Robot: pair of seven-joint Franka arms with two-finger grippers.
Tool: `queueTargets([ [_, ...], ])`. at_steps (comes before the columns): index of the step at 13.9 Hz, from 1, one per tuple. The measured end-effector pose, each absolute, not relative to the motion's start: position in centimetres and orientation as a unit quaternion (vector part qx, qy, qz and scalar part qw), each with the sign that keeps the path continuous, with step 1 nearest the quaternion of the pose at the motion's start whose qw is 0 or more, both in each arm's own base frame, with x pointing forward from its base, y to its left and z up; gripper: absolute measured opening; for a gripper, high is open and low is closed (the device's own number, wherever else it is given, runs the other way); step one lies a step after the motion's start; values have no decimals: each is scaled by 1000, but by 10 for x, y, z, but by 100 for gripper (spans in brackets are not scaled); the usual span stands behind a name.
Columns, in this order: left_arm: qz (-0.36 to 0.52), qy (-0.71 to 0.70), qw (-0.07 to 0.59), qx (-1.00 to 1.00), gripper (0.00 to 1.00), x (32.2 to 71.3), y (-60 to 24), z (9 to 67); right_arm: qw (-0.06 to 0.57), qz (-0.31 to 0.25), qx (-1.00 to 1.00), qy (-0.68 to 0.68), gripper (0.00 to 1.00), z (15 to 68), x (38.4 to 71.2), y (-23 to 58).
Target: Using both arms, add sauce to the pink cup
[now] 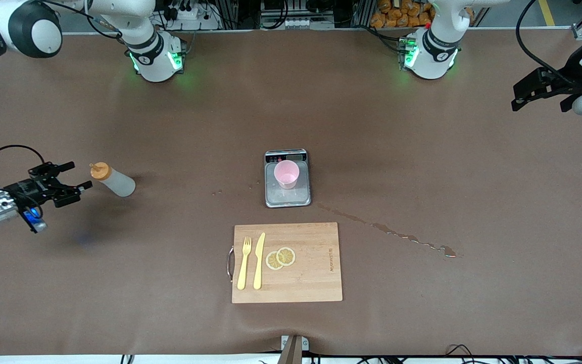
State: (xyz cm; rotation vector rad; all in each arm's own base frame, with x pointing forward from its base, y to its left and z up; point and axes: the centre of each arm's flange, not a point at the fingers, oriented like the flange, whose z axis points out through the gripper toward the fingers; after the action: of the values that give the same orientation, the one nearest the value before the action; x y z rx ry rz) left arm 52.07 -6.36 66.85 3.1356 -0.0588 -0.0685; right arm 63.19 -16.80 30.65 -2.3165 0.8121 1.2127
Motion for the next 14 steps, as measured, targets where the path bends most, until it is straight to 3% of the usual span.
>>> queueTargets([
  [4, -18, -17, 3, 1000, 100, 517, -66, 673, 155, 368, -880, 259, 100, 408, 640, -126],
  [9, -18, -16, 3, 1000, 100, 517, -64, 674, 91, 266, -930, 235, 100, 539, 618, -79],
  [14, -18, -17, 3, 1000, 100, 516, -69, 674, 68, 199, -956, 206, 100, 588, 605, -28],
])
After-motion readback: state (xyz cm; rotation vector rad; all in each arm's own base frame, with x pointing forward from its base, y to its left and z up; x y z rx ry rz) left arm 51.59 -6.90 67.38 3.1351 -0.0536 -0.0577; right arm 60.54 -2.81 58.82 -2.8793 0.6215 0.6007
